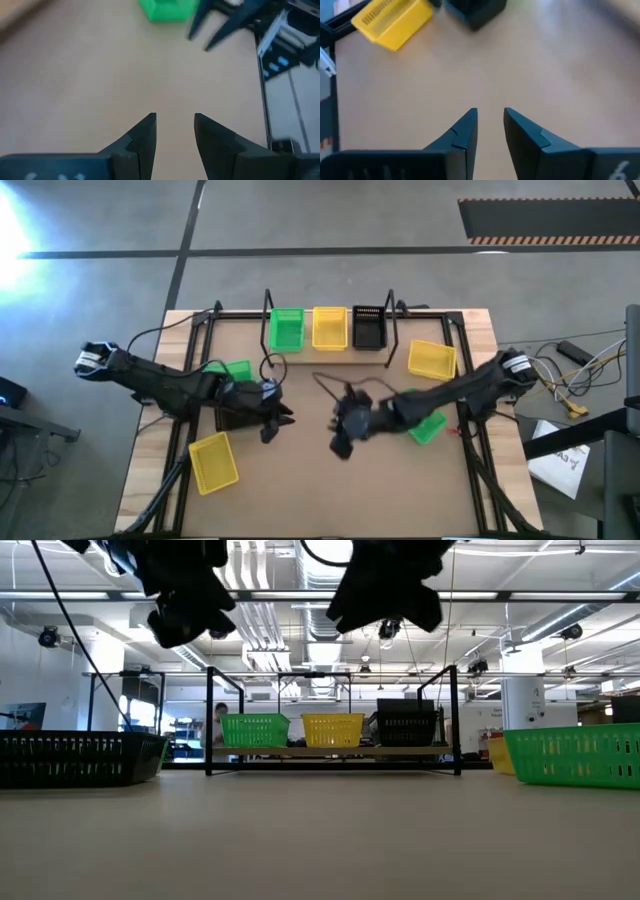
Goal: Stack baskets on shelf by color
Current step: Stack the left green bin on top of the other green bin on the shelf
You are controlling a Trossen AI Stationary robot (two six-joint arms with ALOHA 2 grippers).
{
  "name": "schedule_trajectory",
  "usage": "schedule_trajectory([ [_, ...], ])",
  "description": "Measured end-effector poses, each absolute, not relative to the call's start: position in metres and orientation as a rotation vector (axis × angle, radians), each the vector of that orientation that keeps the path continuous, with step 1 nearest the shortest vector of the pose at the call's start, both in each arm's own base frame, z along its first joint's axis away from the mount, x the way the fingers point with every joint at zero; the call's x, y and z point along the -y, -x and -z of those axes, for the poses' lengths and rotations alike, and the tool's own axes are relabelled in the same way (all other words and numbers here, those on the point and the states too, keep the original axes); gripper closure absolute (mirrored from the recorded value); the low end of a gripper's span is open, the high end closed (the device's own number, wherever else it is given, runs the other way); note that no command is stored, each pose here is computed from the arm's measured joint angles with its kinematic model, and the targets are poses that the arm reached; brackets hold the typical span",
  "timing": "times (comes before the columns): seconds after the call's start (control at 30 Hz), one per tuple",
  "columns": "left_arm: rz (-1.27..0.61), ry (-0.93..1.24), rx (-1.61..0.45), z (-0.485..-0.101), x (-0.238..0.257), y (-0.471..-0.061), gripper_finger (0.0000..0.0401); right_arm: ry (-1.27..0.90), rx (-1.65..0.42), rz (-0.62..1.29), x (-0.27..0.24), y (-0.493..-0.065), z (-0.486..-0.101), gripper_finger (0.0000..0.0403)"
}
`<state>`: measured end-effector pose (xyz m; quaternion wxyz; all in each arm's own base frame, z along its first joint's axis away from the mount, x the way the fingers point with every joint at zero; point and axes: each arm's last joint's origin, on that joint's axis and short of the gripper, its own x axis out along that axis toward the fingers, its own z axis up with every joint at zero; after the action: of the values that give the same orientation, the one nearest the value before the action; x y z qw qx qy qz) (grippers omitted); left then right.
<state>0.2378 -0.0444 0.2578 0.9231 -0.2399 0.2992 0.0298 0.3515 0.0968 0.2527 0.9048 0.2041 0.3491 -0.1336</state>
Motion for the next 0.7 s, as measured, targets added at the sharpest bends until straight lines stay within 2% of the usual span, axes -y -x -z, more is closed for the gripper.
schedule_trajectory([
  [0.1, 0.033, 0.464, -0.683, -0.255, 0.039, -0.238, 0.0285, -0.49, -0.76, 0.276, -0.122, -0.345, -0.243, 0.0328],
  [0.17, 0.013, 0.465, -0.8, -0.254, 0.036, -0.234, 0.0285, -0.509, -0.796, 0.272, -0.137, -0.338, -0.239, 0.0335],
  [0.27, -0.268, 0.551, -1.041, -0.25, 0.026, -0.221, 0.0285, -0.499, -0.854, 0.268, -0.155, -0.326, -0.235, 0.0344],
  [0.37, -0.515, 0.525, -1.187, -0.248, 0.018, -0.209, 0.0285, -0.454, -0.871, 0.3, -0.163, -0.317, -0.232, 0.035],
  [0.47, -0.703, 0.561, -1.185, -0.245, 0.008, -0.204, 0.0285, -0.378, -0.858, 0.348, -0.162, -0.313, -0.231, 0.0355],
  [0.6, -0.821, 0.669, -1.136, -0.244, -0.009, -0.204, 0.028, -0.302, -0.85, 0.348, -0.159, -0.313, -0.232, 0.0354],
  [0.7, -0.91, 0.75, -1.093, -0.245, -0.024, -0.202, 0.0258, -0.27, -0.852, 0.336, -0.159, -0.313, -0.233, 0.0354],
])
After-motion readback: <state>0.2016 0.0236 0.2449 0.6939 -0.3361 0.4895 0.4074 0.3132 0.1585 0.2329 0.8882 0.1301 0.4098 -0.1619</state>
